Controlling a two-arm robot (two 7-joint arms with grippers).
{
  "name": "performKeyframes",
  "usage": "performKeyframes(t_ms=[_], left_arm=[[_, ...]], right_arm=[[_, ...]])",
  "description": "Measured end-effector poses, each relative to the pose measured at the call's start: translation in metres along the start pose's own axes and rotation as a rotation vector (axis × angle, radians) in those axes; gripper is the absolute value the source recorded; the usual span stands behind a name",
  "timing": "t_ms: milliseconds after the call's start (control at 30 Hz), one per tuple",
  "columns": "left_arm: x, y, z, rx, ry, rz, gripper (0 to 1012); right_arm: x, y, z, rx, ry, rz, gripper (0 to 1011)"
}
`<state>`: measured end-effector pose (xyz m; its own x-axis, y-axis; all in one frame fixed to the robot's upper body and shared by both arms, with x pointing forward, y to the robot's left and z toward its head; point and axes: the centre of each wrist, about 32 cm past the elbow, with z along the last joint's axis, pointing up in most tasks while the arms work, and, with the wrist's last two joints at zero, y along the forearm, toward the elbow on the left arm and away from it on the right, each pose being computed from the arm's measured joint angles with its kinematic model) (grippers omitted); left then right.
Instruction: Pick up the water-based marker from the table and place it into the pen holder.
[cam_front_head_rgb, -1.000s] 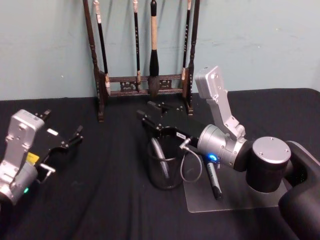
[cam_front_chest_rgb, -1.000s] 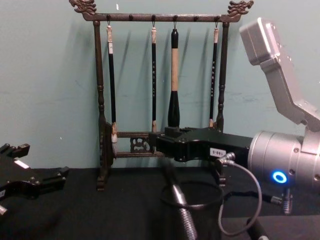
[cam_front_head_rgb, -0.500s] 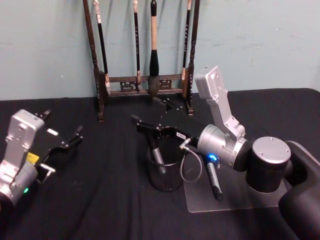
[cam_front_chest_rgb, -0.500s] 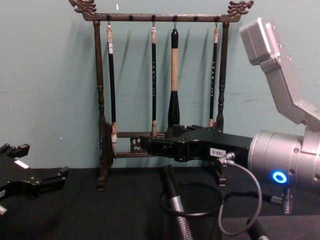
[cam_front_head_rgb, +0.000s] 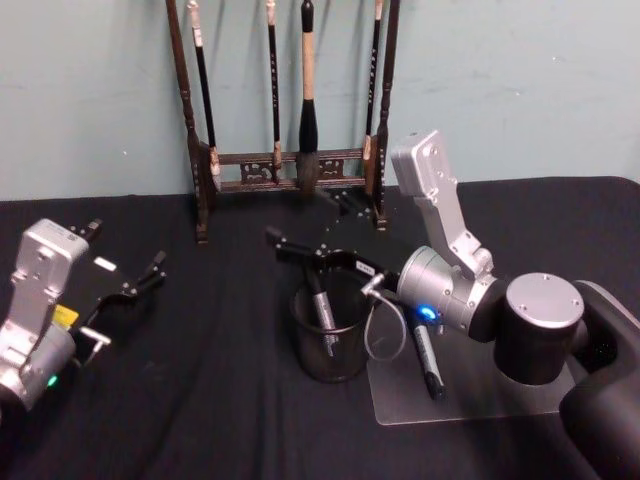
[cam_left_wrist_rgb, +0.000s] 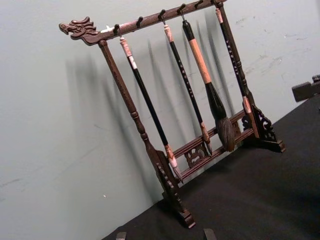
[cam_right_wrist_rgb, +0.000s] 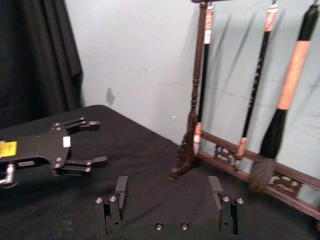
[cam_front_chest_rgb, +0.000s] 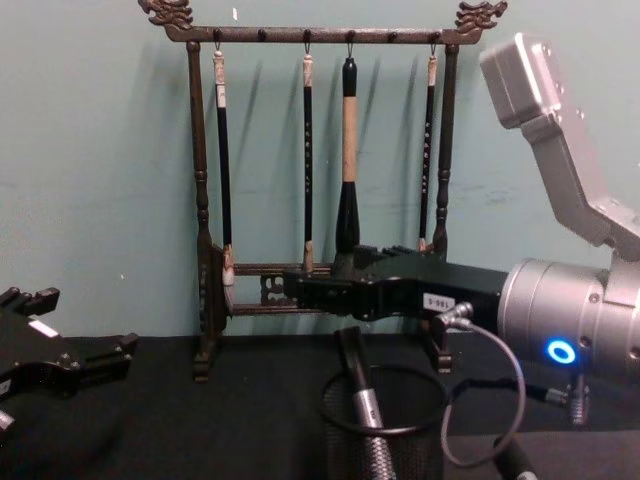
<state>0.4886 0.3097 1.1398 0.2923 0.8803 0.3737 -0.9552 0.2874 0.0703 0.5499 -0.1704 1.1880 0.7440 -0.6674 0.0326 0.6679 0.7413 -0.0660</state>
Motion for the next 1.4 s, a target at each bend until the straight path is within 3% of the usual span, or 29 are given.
performKeyframes(t_ms=[200,233,567,700,833,933,1267,1300,1400], left_arm=[[0.0000,0.0000,0.0000,0.000,0.000,0.000,1001],[0.0000,0.0000,0.0000,0.000,0.000,0.000,1001],[0.0000,0.0000,0.0000,0.000,0.000,0.000,1001],[0.0000,0.0000,0.0000,0.000,0.000,0.000,1001],[0.0000,0.0000,0.0000,0.000,0.000,0.000,1001],[0.0000,0.0000,0.0000,0.000,0.000,0.000,1001],[0.0000,0.0000,0.0000,0.000,0.000,0.000,1001],[0.0000,0.0000,0.0000,0.000,0.000,0.000,1001],[0.0000,0.0000,0.0000,0.000,0.000,0.000,1001]], right_arm=[[-0.001,-0.002,0.004,0.006,-0.024,-0.042,1000],[-0.001,-0.005,0.008,0.009,-0.060,-0.104,1002],[0.000,-0.014,0.018,-0.033,-0.108,-0.286,1000],[-0.004,-0.020,0.023,-0.090,-0.097,-0.393,1000],[-0.006,-0.023,0.024,-0.117,-0.088,-0.430,1000],[-0.010,-0.026,0.022,-0.175,-0.074,-0.477,1000],[-0.013,-0.032,0.015,-0.279,-0.038,-0.514,1000],[-0.015,-0.034,0.012,-0.318,-0.023,-0.520,1000],[-0.016,-0.035,0.009,-0.354,-0.001,-0.527,1002]])
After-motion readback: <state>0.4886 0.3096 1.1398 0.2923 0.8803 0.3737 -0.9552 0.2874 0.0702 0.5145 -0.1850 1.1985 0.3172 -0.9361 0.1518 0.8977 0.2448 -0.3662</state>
